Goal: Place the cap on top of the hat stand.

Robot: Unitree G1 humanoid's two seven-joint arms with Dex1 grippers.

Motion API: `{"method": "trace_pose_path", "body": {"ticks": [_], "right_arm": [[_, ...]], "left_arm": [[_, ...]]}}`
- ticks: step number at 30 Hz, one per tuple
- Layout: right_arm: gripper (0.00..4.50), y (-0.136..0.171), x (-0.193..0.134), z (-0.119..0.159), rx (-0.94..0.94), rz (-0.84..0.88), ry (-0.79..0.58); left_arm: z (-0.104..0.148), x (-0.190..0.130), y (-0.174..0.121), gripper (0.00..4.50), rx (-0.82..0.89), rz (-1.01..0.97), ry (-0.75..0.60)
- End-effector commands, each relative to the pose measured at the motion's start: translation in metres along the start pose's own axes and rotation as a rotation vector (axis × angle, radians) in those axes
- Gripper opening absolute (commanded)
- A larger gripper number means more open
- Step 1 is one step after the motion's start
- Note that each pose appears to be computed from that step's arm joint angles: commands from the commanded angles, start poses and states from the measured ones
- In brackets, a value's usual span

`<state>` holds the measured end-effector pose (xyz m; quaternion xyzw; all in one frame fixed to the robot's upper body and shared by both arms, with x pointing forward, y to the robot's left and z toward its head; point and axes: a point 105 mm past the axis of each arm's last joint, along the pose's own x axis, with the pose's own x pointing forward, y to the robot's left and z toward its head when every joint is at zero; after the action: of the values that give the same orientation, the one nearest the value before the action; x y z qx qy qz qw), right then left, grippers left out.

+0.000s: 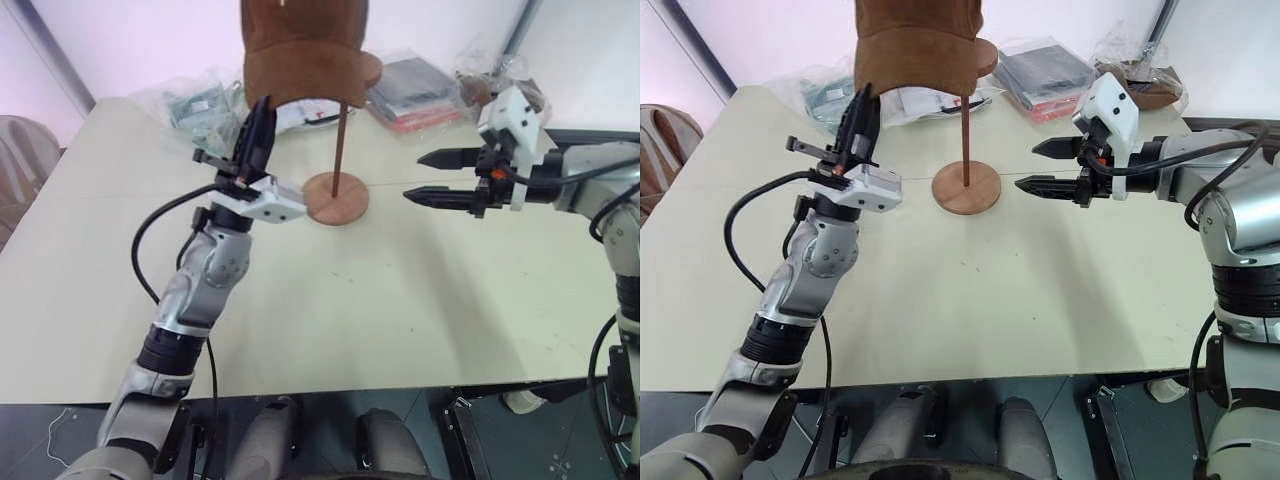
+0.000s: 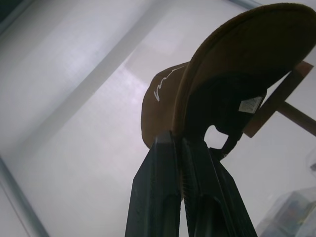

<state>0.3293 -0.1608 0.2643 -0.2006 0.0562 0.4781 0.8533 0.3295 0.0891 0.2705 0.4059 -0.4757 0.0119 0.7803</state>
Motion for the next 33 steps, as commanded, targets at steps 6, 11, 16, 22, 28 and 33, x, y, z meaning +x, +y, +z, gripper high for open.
{"method": "trace_pose_path", "body": {"ticks": [6, 11, 16, 22, 28, 33], "right_arm": [[3.35, -0.002, -0.012, 0.014, -0.046, -0.044, -0.039], [3.35, -0.002, -0.013, 0.015, -0.048, -0.05, -0.04], [3.35, -0.002, -0.014, 0.015, -0.048, -0.056, -0.039], [3.35, -0.002, -0.015, 0.015, -0.049, -0.057, -0.035], [3.35, -0.002, -0.014, 0.019, -0.056, -0.051, -0.032], [3.35, -0.001, -0.013, 0.021, -0.059, -0.047, -0.031]], "left_arm": [[0.023, 0.017, -0.009, 0.03, -0.022, 0.037, -0.117], [0.023, 0.019, -0.018, 0.03, -0.035, 0.03, -0.121], [0.017, 0.001, -0.038, 0.03, -0.037, -0.025, -0.093], [0.009, -0.026, -0.059, 0.03, -0.046, -0.086, -0.05], [0.009, -0.041, -0.073, 0.03, -0.065, -0.122, -0.032], [0.008, -0.046, -0.082, 0.03, -0.092, -0.156, -0.01]]}}
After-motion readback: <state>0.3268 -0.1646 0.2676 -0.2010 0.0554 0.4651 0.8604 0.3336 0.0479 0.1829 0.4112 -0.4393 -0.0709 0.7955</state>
